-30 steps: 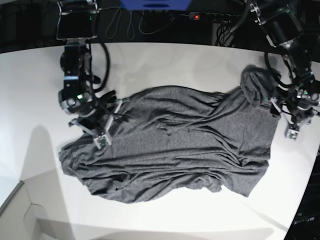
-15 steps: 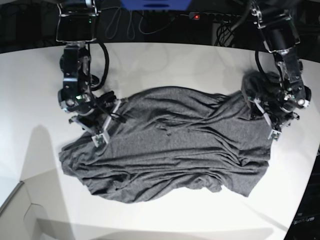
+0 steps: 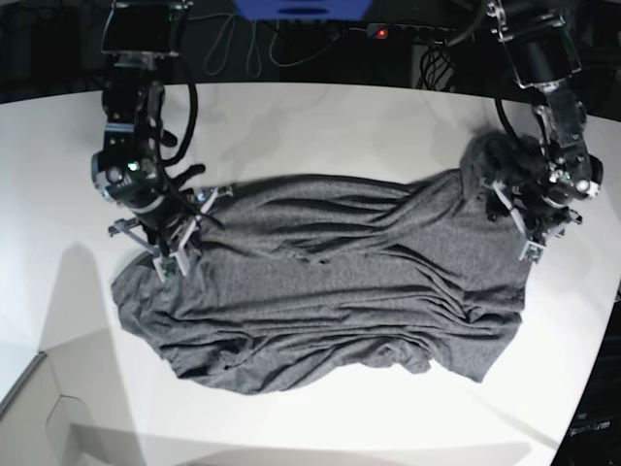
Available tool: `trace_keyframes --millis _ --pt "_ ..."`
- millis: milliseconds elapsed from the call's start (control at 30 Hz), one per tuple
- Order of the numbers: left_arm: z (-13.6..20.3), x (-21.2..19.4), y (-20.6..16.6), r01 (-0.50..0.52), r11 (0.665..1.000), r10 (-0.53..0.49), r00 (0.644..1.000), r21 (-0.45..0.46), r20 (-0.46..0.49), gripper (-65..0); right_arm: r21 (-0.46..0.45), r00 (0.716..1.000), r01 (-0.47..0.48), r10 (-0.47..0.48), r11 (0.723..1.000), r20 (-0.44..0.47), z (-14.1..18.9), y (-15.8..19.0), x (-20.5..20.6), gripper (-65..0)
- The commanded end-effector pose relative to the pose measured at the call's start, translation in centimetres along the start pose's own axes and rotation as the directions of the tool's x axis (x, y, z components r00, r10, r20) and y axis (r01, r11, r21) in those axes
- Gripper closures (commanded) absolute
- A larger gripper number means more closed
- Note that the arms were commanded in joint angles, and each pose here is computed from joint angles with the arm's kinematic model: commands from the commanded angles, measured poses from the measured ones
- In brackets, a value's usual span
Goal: Layout the t-shirt on the table in an organized manner, then fold the t-shirt properly
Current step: 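Pull the corners apart with both grippers to spread the shirt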
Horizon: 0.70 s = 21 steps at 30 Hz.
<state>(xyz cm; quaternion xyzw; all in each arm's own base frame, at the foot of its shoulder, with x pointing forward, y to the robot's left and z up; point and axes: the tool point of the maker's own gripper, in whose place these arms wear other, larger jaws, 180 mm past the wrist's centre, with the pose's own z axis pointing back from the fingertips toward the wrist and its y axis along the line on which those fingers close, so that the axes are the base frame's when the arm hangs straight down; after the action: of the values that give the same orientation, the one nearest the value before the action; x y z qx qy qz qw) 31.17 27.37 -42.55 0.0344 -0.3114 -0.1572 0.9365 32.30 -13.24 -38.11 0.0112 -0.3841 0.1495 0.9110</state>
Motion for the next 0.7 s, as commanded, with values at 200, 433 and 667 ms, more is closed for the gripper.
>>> trace_keyframes --millis 200,433,667 --pt "0.8 -3.2 0.5 0.047 0.999 -0.043 0.988 0.024 -0.145 -37.1 -0.051 0.999 0.042 -0.042 0.998 0.005 2.2 -1.5 -2.1 0.0" --pt "0.9 -4.9 0.0 0.046 0.999 -0.044 0.984 0.011 -0.173 -37.1 -0.082 0.996 0.07 -0.074 0.994 -0.048 3.0 -2.6 -5.0 0.0" --pt "1.2 -6.4 -0.4 0.045 0.999 -0.044 0.978 0.003 -0.204 -37.1 -0.077 0.994 0.078 -0.083 0.994 -0.073 3.6 -2.1 -7.1 0.0"
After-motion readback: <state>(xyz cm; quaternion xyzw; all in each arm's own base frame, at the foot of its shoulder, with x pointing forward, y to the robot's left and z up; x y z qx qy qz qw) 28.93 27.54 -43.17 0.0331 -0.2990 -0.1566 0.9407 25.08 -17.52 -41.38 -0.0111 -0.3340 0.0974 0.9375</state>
